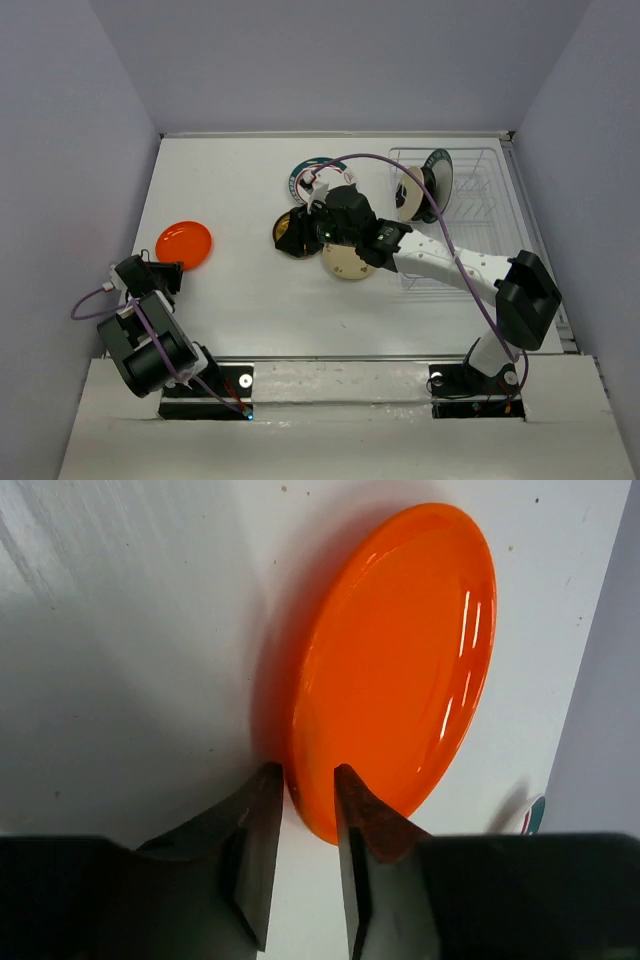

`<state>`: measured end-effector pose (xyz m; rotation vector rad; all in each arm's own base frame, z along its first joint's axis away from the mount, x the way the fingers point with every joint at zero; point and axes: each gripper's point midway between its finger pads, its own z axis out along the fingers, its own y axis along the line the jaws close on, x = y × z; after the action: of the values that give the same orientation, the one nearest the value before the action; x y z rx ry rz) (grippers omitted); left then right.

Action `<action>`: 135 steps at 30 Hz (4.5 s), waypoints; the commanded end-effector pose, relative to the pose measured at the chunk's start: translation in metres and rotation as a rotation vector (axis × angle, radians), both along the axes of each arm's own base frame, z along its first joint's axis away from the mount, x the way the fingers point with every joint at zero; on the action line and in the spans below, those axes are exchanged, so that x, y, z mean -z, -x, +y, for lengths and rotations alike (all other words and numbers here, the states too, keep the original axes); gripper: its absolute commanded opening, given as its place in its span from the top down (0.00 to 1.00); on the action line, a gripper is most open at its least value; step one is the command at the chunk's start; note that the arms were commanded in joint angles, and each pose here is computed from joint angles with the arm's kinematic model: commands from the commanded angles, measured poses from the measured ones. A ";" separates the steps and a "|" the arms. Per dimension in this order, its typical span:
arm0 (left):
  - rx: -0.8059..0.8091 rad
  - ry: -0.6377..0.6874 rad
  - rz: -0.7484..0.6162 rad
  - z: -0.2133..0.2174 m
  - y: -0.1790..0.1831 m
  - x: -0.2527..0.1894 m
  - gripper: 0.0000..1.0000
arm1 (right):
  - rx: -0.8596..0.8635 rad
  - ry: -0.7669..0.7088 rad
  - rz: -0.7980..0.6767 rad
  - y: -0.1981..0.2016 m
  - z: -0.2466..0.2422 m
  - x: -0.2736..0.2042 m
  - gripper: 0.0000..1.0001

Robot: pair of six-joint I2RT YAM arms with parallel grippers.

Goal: Load the plates into the dish rack

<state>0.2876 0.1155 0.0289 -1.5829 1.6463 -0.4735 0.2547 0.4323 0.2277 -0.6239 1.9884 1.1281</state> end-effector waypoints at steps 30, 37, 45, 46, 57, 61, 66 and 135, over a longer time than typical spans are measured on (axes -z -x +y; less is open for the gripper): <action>0.866 -0.168 -0.540 -0.198 -0.022 -0.158 0.94 | 0.181 0.010 0.027 -0.075 -0.084 0.006 0.21; 1.015 -0.161 -0.582 -0.238 -0.011 -0.171 0.94 | 0.044 0.027 0.008 -0.055 -0.083 0.005 0.23; 1.124 -0.182 -0.635 -0.269 -0.008 -0.192 0.94 | 0.098 0.057 -0.004 -0.063 -0.094 0.012 0.33; 1.145 -0.181 -0.639 -0.275 -0.006 -0.193 0.94 | 0.105 0.058 -0.007 -0.064 -0.094 0.012 0.35; 1.200 -0.302 -0.620 -0.281 -0.006 -0.211 0.26 | 0.409 0.056 -0.114 -0.101 -0.151 -0.029 0.93; 1.175 -0.454 -0.591 -0.267 -0.001 -0.234 0.01 | 0.694 0.090 -0.159 -0.130 -0.235 -0.056 0.93; 1.165 -0.613 -0.617 -0.254 0.012 -0.242 0.01 | 1.140 0.146 -0.213 -0.145 -0.369 -0.089 0.93; 1.058 -0.413 -0.402 -0.253 -0.007 -0.174 0.16 | 1.416 0.650 -0.114 -0.141 -0.462 -0.019 0.41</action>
<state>0.2871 -0.1335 0.1922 -0.1167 2.0447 -0.7843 0.4077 -0.0265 0.1983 0.4078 2.0851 -0.4295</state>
